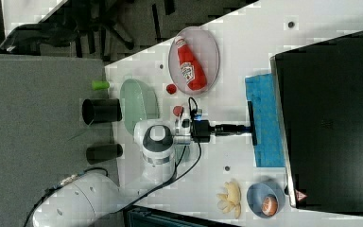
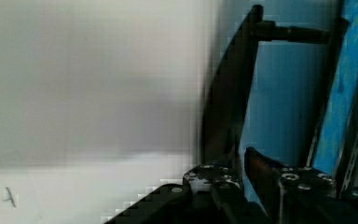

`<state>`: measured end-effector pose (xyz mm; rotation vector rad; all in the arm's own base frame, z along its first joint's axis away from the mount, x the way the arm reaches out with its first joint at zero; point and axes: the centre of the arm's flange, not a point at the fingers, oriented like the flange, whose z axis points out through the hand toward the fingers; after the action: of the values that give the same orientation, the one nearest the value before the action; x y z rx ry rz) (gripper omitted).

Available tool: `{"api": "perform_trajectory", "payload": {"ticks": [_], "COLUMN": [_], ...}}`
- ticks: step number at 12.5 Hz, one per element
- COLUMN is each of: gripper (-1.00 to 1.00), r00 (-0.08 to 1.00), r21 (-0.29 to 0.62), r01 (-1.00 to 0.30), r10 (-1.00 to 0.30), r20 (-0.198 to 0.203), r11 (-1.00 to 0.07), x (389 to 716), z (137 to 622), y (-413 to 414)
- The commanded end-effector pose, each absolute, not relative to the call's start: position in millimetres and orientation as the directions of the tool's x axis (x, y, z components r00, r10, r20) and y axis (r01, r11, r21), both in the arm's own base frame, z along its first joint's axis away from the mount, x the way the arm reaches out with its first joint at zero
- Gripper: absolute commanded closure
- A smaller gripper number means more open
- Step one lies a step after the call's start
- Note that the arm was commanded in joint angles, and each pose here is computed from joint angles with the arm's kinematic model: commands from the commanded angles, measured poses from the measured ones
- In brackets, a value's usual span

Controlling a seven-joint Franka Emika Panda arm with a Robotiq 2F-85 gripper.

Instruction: Flap open oven.

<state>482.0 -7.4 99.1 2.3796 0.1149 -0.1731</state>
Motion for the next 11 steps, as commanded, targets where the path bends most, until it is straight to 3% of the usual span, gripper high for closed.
{"api": "perform_trajectory", "payload": {"ticks": [1,2,4,7,8,11], "gripper": [0.65,0.65,0.65,0.65,0.65,0.65], "r00": [0.998,0.999,0.988,0.882,0.825,0.695], "r21": [0.657,0.641,0.555,0.356,0.285,0.13], "r01": [0.019,-0.009,-0.155,-0.47,-0.564,-0.717], "r10": [-0.022,-0.032,-0.126,-0.419,-0.518,-0.689], "r20": [-0.054,-0.025,0.092,0.214,0.226,0.208], "r11": [-0.753,-0.767,-0.817,-0.807,-0.775,-0.685], "x": [496,502,523,541,542,529], "z": [109,117,162,256,290,385], "y": [-11,-10,-10,-23,-33,-52]}}
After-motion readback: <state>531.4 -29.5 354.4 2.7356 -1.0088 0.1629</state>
